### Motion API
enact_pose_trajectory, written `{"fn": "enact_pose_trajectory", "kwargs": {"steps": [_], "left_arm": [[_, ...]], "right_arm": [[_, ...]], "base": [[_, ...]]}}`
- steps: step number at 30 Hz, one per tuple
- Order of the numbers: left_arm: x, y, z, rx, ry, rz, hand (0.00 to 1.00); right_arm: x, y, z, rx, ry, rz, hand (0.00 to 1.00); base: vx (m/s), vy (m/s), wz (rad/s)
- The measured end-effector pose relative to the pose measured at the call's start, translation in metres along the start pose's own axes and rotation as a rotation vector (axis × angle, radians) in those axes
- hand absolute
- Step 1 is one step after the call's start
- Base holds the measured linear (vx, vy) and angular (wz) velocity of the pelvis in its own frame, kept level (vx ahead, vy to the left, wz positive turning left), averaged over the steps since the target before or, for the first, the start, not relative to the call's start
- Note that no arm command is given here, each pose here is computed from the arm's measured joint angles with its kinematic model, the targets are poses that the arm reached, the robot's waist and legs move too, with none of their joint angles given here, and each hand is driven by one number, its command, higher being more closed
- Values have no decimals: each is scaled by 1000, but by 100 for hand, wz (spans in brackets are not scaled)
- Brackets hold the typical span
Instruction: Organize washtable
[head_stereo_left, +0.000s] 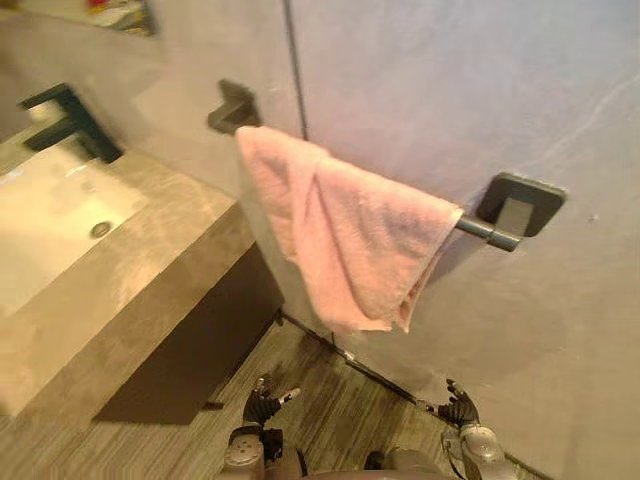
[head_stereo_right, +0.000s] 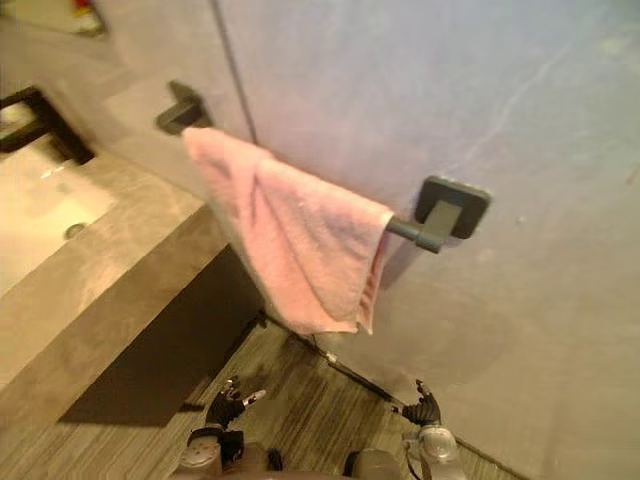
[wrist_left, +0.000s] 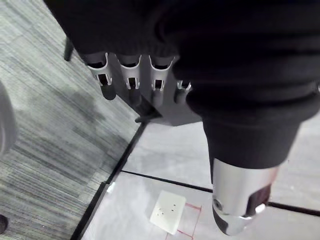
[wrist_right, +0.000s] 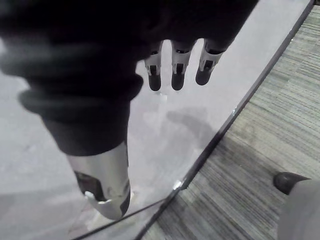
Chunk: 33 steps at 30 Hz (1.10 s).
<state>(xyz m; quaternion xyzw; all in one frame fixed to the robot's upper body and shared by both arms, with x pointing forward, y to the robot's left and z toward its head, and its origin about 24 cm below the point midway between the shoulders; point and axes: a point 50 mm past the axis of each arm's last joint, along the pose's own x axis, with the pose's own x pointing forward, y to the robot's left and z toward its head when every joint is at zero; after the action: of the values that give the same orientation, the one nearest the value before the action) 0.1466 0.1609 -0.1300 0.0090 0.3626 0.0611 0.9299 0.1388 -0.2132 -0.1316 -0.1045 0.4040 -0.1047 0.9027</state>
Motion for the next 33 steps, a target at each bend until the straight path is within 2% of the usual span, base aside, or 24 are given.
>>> {"fn": "enact_pose_trajectory", "kwargs": {"steps": [3, 6, 17, 25, 33], "left_arm": [[2, -1, 3, 51, -12, -28, 0], [-1, 12, -3, 101, 9, -18, 0], [-15, 24, -39, 125, 143, 12, 0], [-14, 29, -38, 99, 146, 41, 0], [-3, 29, -18, 106, 83, 46, 0]], "right_arm": [[-2, -2, -6, 38, 20, -20, 0], [-1, 6, -2, 96, 14, -13, 0], [-4, 25, -4, 75, 31, 44, 0], [-4, 27, -8, 50, 42, 58, 0], [-5, 22, -8, 56, 33, 44, 0]], "base": [[-236, 94, 136], [-168, 134, 24], [-155, 46, -10], [-76, -35, 10], [30, -39, 89]]}}
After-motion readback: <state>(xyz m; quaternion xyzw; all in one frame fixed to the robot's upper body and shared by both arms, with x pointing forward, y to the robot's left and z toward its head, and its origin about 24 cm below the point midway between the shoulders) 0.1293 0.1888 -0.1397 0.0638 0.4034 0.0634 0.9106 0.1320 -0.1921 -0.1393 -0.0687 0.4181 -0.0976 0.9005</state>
